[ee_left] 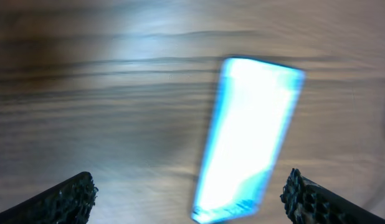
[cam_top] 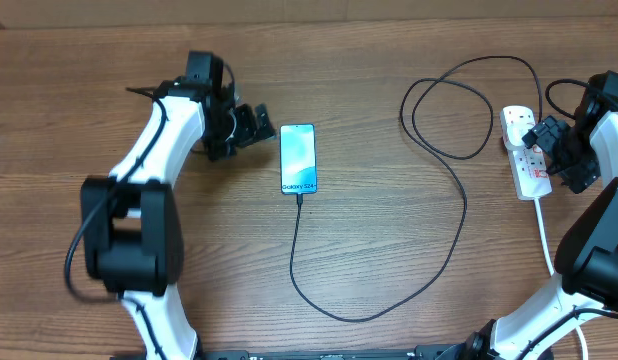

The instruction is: Plug charger to phone and switch on socket

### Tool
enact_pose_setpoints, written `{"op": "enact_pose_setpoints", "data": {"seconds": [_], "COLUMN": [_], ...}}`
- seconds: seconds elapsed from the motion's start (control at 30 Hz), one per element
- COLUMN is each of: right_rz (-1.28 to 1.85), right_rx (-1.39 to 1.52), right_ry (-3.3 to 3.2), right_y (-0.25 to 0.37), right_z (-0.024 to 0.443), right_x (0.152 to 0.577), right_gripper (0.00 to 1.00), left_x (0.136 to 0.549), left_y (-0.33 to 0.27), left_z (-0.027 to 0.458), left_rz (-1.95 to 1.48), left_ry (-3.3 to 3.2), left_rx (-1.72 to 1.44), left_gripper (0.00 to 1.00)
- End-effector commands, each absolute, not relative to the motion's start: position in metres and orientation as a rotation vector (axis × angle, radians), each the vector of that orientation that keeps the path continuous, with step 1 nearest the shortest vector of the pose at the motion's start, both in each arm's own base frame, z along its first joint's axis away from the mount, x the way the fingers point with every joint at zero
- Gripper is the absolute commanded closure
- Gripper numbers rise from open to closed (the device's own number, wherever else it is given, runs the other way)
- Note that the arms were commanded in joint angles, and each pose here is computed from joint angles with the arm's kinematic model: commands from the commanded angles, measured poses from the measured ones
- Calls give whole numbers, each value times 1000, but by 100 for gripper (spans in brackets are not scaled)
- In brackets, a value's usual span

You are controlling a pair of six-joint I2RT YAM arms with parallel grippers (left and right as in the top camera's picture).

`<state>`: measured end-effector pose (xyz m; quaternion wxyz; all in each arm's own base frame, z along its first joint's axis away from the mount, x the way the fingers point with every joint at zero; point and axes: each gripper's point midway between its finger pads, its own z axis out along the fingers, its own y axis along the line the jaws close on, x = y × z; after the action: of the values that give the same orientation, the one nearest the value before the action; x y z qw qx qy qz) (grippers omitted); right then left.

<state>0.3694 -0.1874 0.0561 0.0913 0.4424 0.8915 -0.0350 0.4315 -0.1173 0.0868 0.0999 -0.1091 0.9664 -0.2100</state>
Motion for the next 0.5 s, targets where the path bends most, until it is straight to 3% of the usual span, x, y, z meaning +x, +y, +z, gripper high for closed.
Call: {"op": "enact_pose_setpoints", "data": {"seconds": [0.0,0.23,0.47], "right_rz": [-122,-122,-122], "right_rx": [1297,1297,1297], "right_ry": [2645,2645,2645], "right_y": [-194,-194,-194], "right_z": [58,58,58], "right_x": [372,372,372], "right_gripper": [0,0,0], "left_x": [429,410,397], "left_y": [-131,-160,-174], "left_z": [147,205,229], "left_rz": [-636,-682,-708], "left_ry": [2722,2603,2552], "left_rx": [-203,-67,0], "left_gripper": [0,1,1]}}
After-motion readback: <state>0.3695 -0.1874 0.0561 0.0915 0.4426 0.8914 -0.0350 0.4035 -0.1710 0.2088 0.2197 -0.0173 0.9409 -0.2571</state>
